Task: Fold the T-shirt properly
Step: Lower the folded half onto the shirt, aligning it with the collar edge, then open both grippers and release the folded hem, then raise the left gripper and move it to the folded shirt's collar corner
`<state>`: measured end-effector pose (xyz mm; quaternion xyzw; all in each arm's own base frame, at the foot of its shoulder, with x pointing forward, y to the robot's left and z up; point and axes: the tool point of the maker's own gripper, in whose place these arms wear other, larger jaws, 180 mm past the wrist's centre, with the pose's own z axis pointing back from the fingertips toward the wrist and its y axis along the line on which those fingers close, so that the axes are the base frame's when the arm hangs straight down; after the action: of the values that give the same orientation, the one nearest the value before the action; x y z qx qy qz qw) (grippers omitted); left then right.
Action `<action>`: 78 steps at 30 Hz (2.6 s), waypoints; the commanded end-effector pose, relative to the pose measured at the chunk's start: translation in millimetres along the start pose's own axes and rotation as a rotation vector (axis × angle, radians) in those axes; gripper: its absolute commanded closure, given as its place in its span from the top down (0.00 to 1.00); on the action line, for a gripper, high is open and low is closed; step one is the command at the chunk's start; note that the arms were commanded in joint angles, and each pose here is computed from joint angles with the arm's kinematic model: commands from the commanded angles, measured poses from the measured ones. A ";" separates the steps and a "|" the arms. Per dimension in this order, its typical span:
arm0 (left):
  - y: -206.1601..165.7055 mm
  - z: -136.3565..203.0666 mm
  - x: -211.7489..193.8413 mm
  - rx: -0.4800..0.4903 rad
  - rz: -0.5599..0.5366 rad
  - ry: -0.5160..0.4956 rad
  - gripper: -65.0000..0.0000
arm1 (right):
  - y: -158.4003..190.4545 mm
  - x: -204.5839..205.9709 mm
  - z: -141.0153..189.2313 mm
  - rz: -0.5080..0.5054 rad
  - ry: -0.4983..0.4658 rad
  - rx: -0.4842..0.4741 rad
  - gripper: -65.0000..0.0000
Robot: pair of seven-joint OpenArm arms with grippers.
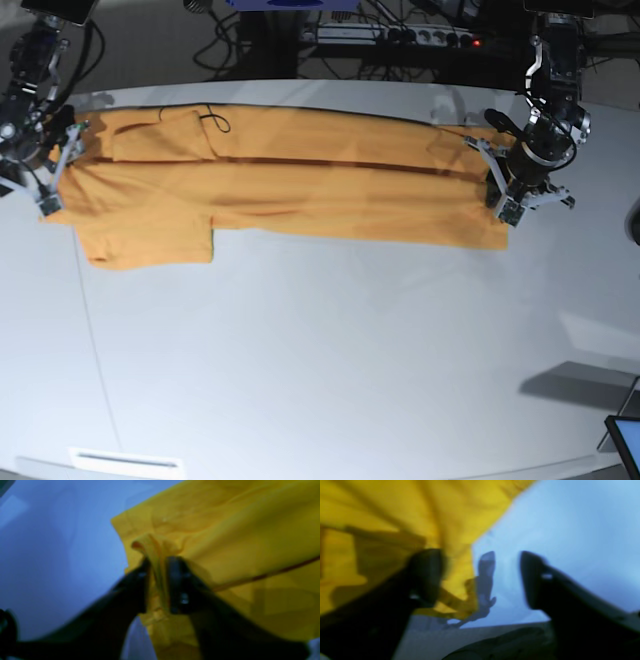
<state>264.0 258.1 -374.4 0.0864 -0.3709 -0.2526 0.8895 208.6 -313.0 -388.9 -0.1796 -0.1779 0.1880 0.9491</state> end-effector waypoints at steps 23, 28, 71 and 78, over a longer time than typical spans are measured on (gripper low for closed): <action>61.1 20.1 42.8 0.180 0.064 -0.139 0.98 | -29.7 11.1 10.4 -0.021 -0.039 -0.079 0.87; 61.2 24.8 52.4 0.186 0.051 -0.164 0.98 | -49.7 12.9 16.5 0.007 -0.004 -0.172 0.87; -26.1 19.8 101.9 0.038 0.202 -0.317 0.53 | -74.1 38.2 26.8 0.012 -0.019 -0.298 0.88; -61.0 15.8 109.3 -0.054 0.173 -0.323 0.25 | -75.8 38.3 27.4 0.015 -0.020 -0.302 0.87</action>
<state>290.5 152.1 -328.6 -0.0104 -0.4878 -0.1955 0.8507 246.7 -348.3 -337.8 -0.3028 -0.1977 0.1721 0.9163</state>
